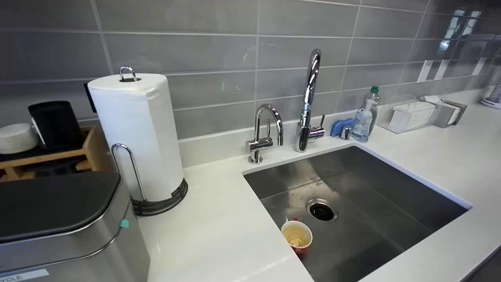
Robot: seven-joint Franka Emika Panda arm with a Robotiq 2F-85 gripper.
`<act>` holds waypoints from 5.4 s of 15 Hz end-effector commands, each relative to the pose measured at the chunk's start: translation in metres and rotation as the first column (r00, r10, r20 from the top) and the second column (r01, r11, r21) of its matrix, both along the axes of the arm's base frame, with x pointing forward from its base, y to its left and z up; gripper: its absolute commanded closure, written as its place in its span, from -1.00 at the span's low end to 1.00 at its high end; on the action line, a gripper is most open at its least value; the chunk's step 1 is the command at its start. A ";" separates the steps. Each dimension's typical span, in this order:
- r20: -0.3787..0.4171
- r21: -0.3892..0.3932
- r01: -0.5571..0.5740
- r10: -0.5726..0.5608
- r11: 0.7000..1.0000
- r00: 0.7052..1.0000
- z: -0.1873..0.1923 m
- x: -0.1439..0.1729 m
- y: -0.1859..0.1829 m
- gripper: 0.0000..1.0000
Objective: Move the clear bottle to the right of the sink
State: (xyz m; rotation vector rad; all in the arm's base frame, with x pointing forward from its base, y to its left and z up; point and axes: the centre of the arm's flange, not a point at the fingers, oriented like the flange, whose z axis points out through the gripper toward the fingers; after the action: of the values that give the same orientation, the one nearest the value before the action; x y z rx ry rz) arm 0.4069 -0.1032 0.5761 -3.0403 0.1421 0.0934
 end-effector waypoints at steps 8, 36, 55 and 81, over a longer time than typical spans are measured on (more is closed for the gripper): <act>0.000 0.000 0.000 0.000 1.000 1.000 0.000 0.000 0.000 -1.00; 0.364 -0.178 0.247 -0.169 0.953 0.916 -0.106 0.187 -0.064 -1.00; 0.444 -0.187 0.335 -0.225 0.923 0.867 -0.152 0.214 -0.076 -1.00; 0.467 -0.159 0.497 -0.379 0.853 0.799 -0.243 0.347 -0.123 -0.22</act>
State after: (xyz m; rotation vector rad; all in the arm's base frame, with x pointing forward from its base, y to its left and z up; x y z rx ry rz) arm 0.7345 -0.2185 0.3368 -3.1115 0.8764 -0.6965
